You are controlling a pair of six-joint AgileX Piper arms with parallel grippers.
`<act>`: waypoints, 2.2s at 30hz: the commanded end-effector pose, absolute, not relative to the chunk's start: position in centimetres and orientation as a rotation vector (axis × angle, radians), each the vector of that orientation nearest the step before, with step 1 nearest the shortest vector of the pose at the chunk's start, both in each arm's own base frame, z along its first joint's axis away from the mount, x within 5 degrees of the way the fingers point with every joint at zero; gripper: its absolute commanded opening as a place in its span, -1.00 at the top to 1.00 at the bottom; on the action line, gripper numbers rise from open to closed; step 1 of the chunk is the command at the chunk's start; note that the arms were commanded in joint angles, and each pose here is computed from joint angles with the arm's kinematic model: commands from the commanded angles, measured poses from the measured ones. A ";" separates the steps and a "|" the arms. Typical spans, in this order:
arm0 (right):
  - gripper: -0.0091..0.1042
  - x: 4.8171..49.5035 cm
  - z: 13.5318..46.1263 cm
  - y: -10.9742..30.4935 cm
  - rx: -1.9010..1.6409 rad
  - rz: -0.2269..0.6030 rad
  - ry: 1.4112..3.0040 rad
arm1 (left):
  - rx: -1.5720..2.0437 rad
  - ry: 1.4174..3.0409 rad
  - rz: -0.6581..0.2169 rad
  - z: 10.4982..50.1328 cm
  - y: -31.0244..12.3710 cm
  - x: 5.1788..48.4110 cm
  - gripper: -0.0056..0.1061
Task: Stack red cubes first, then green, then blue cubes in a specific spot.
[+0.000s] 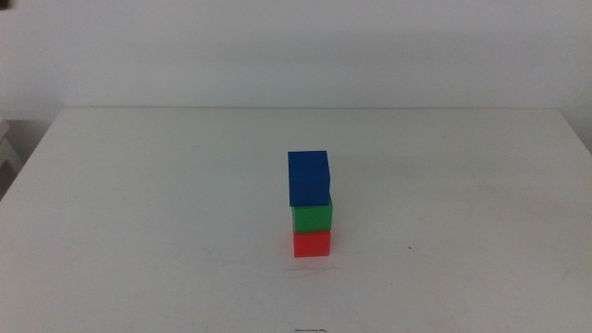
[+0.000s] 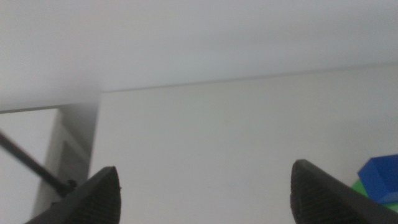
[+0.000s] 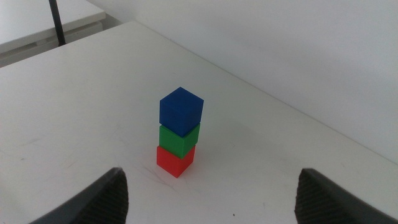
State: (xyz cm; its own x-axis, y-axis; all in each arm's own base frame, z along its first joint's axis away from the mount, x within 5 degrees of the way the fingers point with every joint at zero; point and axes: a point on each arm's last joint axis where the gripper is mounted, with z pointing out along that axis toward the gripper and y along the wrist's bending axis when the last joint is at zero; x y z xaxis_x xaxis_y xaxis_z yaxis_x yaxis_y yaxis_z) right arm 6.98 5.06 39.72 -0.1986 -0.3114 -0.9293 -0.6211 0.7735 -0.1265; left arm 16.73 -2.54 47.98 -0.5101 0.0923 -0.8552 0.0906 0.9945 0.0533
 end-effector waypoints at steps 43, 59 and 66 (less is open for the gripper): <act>-0.53 6.8 26.1 1.1 -0.282 -0.028 1.579 | 0.078 1.587 -0.142 30.4 -1.0 7.0 -0.78; -0.53 5.4 19.6 0.0 -0.177 -0.187 1.624 | -0.027 1.524 -0.269 20.5 -0.9 6.0 -0.78; -0.53 5.4 19.6 0.0 -0.178 -0.189 1.624 | -0.027 1.489 -0.272 20.7 -0.9 5.8 -0.78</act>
